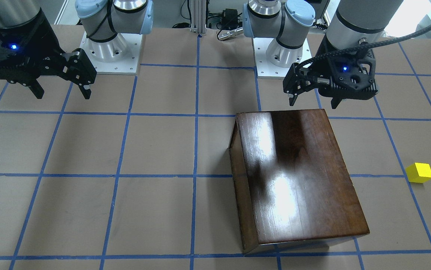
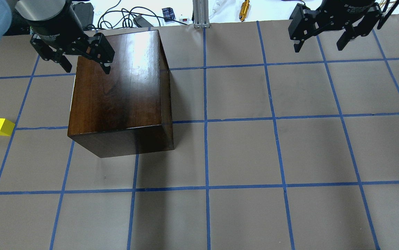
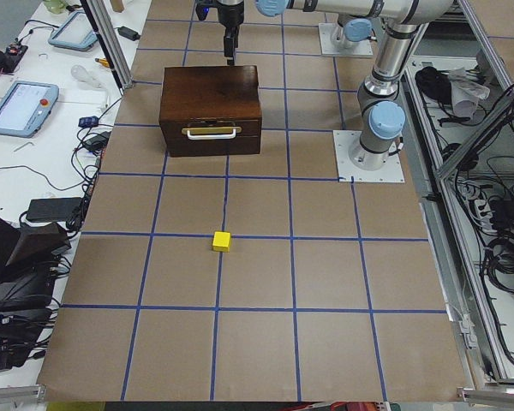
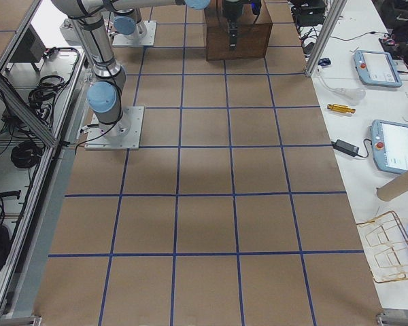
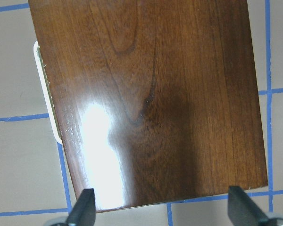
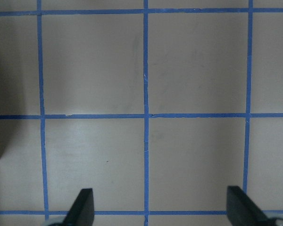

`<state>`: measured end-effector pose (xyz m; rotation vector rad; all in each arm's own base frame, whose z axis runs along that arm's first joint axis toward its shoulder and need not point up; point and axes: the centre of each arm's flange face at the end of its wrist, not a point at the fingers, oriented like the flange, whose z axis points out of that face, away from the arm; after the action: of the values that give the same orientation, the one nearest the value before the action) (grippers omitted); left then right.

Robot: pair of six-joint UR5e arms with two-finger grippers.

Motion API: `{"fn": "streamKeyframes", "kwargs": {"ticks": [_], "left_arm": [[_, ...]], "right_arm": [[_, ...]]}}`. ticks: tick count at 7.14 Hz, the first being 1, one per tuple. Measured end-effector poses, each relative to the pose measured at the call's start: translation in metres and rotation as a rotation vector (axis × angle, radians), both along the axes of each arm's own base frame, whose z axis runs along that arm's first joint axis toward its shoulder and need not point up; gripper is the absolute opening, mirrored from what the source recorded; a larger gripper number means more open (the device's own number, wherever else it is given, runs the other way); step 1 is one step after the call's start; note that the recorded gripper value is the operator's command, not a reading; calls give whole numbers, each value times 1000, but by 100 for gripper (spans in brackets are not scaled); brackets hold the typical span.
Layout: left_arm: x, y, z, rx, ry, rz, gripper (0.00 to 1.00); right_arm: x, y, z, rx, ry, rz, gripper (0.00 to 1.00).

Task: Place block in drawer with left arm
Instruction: 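Raise the left gripper off the cabinet top and move toward its side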

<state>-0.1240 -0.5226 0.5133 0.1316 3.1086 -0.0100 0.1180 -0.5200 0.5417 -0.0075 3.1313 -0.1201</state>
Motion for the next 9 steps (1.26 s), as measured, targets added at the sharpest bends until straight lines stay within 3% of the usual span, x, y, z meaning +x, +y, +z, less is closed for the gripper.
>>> {"fn": "streamKeyframes", "kwargs": {"ticks": [4,7,9], "left_arm": [[25,-1,-1,36,62,55,100],[124,-16,-11,42,154,133,100],[207,-26,-37,45,215,132,100]], "right_arm": [[0,0,0,0,1,-1,100],[0,0,0,1,1,0,100],[0,0,0,1,1,-1,100]]}}
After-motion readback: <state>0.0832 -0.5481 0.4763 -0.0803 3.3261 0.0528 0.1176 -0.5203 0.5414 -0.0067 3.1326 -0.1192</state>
